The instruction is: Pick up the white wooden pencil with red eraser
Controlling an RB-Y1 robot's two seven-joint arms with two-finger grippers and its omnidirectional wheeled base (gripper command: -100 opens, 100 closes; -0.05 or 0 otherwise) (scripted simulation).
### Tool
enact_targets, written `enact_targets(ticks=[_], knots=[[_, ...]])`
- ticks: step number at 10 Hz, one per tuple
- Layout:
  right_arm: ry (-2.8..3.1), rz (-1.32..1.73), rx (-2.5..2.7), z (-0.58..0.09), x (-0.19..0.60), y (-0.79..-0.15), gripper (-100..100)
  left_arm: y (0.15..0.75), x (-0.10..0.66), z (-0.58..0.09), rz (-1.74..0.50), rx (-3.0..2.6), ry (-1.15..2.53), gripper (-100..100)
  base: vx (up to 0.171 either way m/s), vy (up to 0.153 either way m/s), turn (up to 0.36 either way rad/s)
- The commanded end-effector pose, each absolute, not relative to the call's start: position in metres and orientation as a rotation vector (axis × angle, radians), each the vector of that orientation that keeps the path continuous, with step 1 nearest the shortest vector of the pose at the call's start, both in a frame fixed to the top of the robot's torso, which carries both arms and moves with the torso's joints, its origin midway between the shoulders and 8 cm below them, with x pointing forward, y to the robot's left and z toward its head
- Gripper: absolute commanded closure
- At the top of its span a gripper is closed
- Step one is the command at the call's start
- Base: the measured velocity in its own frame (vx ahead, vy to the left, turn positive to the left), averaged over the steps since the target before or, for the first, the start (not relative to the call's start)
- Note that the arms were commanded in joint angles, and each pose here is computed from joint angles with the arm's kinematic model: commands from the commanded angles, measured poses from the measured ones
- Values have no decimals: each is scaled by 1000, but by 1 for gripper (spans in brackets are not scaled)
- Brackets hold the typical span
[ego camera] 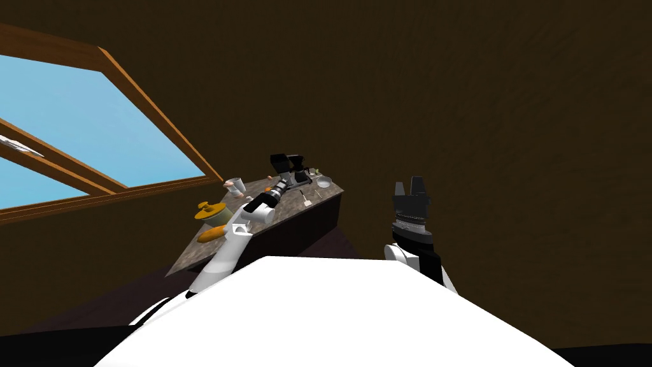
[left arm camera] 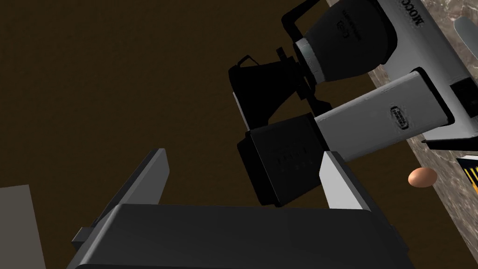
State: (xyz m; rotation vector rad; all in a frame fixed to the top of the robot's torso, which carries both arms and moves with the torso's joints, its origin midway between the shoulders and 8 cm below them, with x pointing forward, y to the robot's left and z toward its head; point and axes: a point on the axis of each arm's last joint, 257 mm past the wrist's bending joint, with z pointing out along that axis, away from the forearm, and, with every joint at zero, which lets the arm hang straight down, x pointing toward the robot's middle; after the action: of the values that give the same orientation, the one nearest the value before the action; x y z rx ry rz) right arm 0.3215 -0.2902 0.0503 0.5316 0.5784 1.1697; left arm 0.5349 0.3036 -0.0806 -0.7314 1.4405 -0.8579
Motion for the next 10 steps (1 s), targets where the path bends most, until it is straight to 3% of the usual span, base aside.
enact_targets(ticks=[1,10], knots=[[578,1170,532,50,321,-290,0,306,535,-92,-835,-757,1476,-100,-7,13,-44],[578,1170,532,50,321,-290,0,325,554,-131,-710,-851,1675,-100,9,-10,-68]])
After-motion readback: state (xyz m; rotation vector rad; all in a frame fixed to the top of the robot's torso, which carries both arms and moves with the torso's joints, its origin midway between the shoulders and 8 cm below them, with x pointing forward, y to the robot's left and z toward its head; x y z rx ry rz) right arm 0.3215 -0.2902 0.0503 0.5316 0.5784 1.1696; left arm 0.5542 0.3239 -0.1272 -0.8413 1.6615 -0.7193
